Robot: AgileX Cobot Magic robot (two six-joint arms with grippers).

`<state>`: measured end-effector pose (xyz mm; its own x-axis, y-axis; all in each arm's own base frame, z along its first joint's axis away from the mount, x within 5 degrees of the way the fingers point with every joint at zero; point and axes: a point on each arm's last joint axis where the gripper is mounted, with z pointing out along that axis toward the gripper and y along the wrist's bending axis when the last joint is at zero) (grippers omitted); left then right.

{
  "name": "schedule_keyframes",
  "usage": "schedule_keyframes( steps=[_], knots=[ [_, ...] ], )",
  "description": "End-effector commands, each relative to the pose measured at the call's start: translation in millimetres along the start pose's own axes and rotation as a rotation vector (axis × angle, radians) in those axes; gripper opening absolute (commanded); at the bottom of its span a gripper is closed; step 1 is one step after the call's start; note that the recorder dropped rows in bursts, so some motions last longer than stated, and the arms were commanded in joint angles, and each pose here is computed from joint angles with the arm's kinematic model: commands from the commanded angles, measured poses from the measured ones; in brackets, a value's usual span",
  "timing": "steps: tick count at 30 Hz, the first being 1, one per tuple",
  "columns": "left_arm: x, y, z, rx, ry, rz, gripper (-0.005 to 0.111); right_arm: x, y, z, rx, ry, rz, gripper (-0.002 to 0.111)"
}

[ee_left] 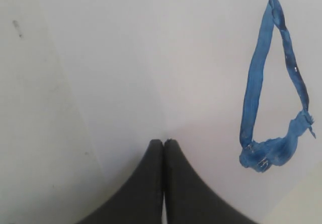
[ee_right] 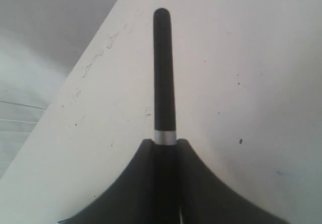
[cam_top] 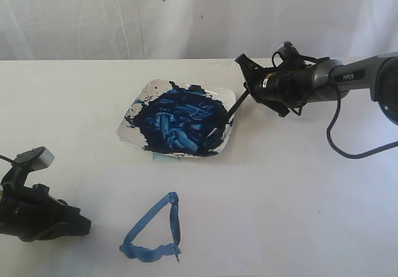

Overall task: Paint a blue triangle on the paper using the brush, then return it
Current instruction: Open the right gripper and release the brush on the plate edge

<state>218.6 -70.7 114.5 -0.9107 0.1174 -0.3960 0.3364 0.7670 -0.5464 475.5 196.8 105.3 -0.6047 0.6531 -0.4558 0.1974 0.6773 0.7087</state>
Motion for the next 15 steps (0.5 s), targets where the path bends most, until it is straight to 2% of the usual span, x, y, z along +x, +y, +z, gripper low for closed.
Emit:
schedule_keyframes(
  steps=[1, 7, 15],
  knots=[
    [1, -0.7, -1, -0.011, 0.003, 0.012, 0.000, -1, 2, 0, -0.016, -0.005, -0.041, 0.023],
    [1, -0.7, -1, -0.011, 0.003, 0.012, 0.000, -3, 9, 0, -0.093, -0.036, -0.041, 0.037],
    [1, -0.7, -1, -0.011, 0.003, 0.012, 0.000, 0, 13, 0, -0.119, -0.040, -0.060, 0.040]
  ],
)
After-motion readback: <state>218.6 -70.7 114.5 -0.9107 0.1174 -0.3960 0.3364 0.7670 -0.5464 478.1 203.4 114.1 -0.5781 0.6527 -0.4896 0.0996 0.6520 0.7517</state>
